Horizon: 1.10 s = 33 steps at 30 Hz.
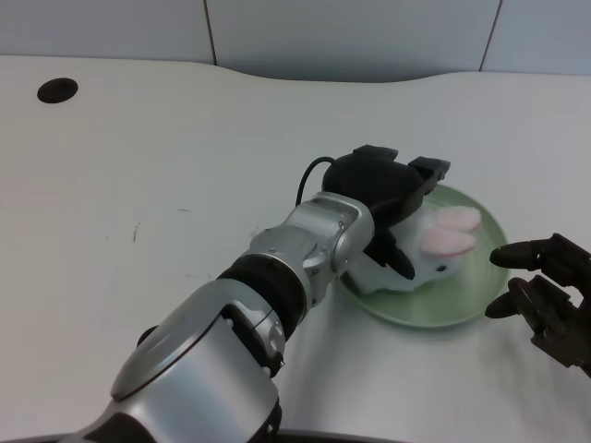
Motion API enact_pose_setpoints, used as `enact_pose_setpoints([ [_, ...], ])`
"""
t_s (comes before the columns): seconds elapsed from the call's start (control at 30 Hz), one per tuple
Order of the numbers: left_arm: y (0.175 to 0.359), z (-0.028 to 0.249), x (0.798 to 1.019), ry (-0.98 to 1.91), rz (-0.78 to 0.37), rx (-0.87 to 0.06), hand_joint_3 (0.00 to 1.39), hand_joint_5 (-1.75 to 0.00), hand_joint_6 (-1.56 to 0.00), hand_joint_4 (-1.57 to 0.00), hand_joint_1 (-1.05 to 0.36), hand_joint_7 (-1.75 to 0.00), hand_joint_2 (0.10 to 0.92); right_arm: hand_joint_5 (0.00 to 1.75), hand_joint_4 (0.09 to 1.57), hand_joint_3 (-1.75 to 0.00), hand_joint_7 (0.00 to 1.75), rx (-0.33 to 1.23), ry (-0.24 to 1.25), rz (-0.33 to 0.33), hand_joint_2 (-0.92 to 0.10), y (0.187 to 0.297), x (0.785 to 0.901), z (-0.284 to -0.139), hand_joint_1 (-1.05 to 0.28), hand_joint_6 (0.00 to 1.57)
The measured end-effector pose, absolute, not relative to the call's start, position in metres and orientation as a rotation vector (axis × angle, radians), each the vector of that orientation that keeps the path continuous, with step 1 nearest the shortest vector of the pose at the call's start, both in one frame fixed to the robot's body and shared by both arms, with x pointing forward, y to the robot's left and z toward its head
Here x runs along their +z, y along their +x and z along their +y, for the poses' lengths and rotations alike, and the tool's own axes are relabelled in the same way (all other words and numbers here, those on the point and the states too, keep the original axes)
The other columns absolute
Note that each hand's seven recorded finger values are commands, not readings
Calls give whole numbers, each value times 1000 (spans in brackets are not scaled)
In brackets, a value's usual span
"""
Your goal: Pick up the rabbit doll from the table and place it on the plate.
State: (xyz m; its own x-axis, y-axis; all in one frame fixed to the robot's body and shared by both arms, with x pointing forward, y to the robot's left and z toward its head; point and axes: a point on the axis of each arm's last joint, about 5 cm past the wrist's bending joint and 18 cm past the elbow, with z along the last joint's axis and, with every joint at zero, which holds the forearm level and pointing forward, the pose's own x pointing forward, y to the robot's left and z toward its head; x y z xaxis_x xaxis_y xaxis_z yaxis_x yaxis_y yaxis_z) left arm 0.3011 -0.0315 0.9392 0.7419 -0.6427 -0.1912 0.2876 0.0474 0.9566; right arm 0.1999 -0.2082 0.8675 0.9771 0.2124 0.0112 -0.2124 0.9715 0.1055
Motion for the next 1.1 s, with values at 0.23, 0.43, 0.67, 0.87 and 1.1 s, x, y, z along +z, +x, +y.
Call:
enact_pose_setpoints([
  [0.23,304,-29,943,1247,-286,-710,7,1,1,1,-835,1,895,1471,339,-500,1152,208,111,10,-921,202,866,-209,-276,304],
  [0.43,314,-18,952,1068,-186,-750,11,1,1,1,-893,1,915,1459,297,-527,1146,208,120,16,-921,206,865,-209,-267,297],
  [0.67,331,11,963,860,-89,-808,60,1,-4,1,-954,-2,921,1490,316,-529,1121,215,129,18,-921,210,862,-209,-263,294],
  [0.87,336,47,956,561,-96,-831,326,-75,-133,-119,-899,-68,921,1510,284,-528,1100,218,125,2,-921,214,865,-208,-259,290],
  [1.1,333,109,937,330,-113,-687,439,-1110,-426,-139,-773,-146,921,1482,311,-529,1072,210,124,6,-921,215,865,-210,-291,308],
])
